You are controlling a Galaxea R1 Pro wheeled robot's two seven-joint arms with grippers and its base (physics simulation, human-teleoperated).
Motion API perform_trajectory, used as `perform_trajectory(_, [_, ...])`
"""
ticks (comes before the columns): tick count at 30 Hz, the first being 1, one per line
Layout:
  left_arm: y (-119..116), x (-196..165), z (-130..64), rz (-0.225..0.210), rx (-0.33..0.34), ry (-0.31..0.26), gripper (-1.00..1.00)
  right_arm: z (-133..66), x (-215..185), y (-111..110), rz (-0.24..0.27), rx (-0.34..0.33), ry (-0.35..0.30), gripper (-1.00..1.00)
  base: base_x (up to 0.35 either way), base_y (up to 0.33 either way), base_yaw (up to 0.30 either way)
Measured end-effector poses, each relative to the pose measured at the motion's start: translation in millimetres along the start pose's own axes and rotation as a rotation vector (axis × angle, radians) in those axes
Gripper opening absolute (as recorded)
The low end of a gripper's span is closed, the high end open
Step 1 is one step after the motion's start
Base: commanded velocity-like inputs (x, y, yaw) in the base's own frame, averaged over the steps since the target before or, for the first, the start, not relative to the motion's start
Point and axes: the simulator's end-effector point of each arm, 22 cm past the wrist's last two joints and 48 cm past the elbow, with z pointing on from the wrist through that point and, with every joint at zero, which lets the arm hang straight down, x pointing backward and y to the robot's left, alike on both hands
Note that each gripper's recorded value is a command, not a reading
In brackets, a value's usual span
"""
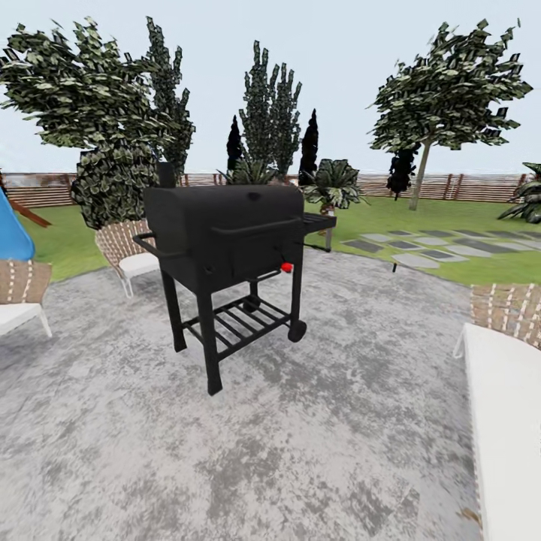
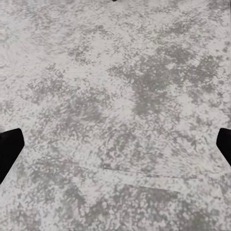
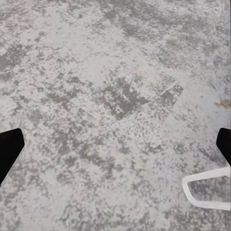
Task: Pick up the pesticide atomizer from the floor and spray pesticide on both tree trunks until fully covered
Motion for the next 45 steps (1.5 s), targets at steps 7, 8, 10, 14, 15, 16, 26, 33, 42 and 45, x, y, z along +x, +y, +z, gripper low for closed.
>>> perform_trajectory(7, [0.0, -0.2, 0.1, 0.000, 0.000, 0.000, 1.00, 0.0, 0.1, -0.1, 0.000, 0.000, 0.000, 1.00, 0.285, 0.221, -0.285])
perform_trajectory(8, [0.0, -0.1, 0.0, 0.000, 0.000, 0.000, 1.00, 0.0, 0.1, 0.0, 0.000, -0.001, 0.000, 1.00, 0.272, 0.238, -0.298])
perform_trajectory(10, [0.0, -0.2, 0.1, 0.000, 0.000, 0.000, 1.00, 0.0, -0.2, 0.1, 0.000, -0.001, -0.001, 1.00, 0.258, 0.240, -0.299])
perform_trajectory(14, [0.7, -0.3, 0.1, 0.001, -0.001, 0.000, 1.00, 0.1, -0.4, 1.2, 0.002, -0.002, -0.001, 1.00, 0.228, 0.241, -0.300])
perform_trajectory(15, [0.8, -0.2, 0.1, 0.001, -0.001, 0.000, 1.00, 0.1, -0.4, 1.5, 0.003, -0.002, -0.001, 1.00, 0.192, 0.242, -0.300])
perform_trajectory(16, [0.9, -0.1, 0.0, 0.001, -0.001, 0.000, 1.00, 0.0, -0.4, 2.1, 0.003, -0.003, -0.001, 1.00, 0.154, 0.207, -0.300])
perform_trajectory(26, [-1.5, -1.4, 0.3, 0.001, 0.002, -0.003, 1.00, 0.0, -0.3, 3.2, 0.006, -0.004, -0.001, 1.00, 0.023, 0.031, -0.300])
perform_trajectory(33, [-0.1, -1.5, 0.4, 0.000, 0.000, -0.003, 1.00, 0.0, -0.2, 3.2, 0.006, -0.004, 0.000, 1.00, 0.000, 0.000, -0.300])
perform_trajectory(42, [-0.3, 9.5, 9.0, 0.000, 0.000, -0.002, 1.00, 8.5, 10.6, 6.0, 0.006, -0.006, 0.000, 1.00, 0.000, 0.000, -0.188])
perform_trajectory(45, [-0.8, 13.4, 12.3, 0.000, 0.000, -0.003, 1.00, 11.8, 14.8, 6.6, 0.006, -0.006, 0.000, 1.00, 0.000, 0.000, -0.015])
